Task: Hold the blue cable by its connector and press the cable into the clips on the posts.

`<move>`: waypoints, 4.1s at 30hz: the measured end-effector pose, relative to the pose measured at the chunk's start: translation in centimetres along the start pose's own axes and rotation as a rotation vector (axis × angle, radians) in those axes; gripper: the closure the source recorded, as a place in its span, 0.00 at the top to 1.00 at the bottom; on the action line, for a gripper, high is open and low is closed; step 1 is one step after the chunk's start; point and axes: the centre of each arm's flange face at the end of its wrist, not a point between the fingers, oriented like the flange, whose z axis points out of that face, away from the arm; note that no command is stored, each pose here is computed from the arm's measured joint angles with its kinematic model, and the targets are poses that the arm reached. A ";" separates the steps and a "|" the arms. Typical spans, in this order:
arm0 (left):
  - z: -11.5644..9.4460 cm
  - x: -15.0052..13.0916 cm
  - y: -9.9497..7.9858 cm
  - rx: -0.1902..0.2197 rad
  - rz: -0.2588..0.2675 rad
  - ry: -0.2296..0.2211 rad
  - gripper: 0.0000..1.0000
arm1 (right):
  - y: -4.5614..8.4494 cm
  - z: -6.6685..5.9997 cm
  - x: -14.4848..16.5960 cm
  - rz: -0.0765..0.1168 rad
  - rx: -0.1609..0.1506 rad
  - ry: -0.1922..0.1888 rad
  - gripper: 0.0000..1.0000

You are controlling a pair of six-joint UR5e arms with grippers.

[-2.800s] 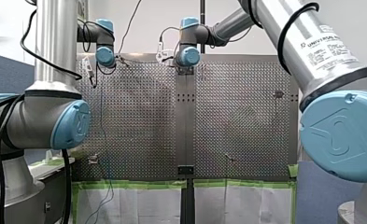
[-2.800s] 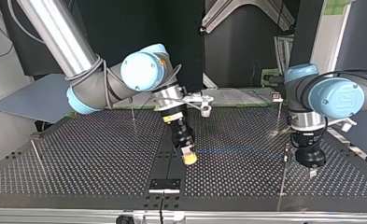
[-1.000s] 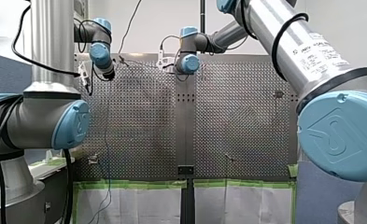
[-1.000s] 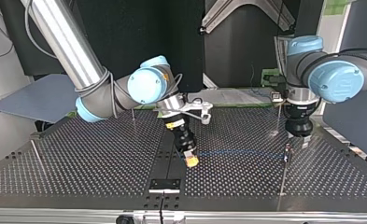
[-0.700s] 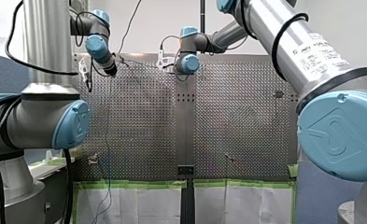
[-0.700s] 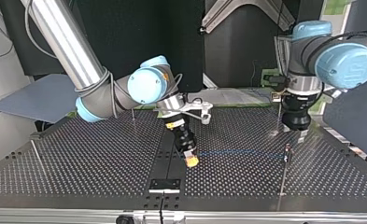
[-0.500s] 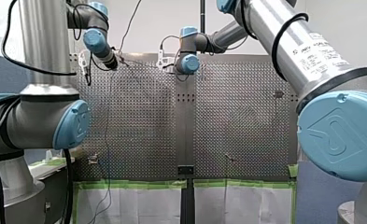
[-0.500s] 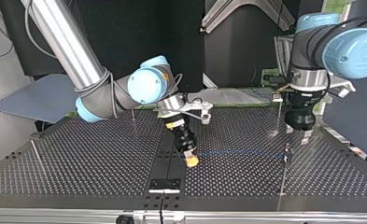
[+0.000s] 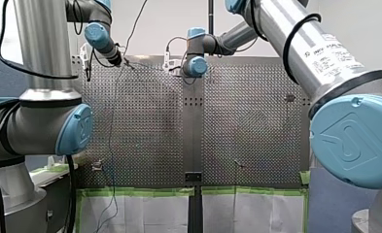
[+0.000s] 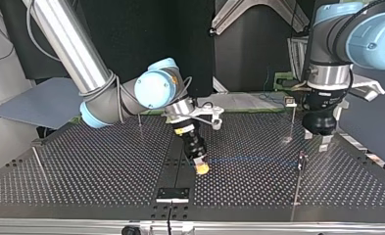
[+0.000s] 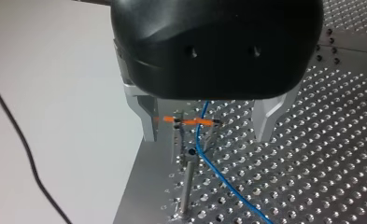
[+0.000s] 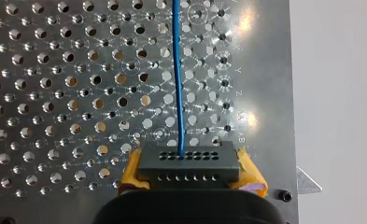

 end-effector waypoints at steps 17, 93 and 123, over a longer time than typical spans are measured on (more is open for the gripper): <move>0.7 0.5 -0.4 0.027 0.121 -0.002 1.00 | -0.1 0.0 0.0 0.000 0.001 -0.003 0.00; 5.0 1.2 -9.5 -0.036 0.226 -0.093 1.00 | 1.8 0.1 -0.2 -0.004 -0.023 -0.016 0.00; 7.1 2.1 -10.5 -0.091 0.217 -0.126 1.00 | 1.7 0.1 -0.2 -0.003 -0.020 -0.019 0.00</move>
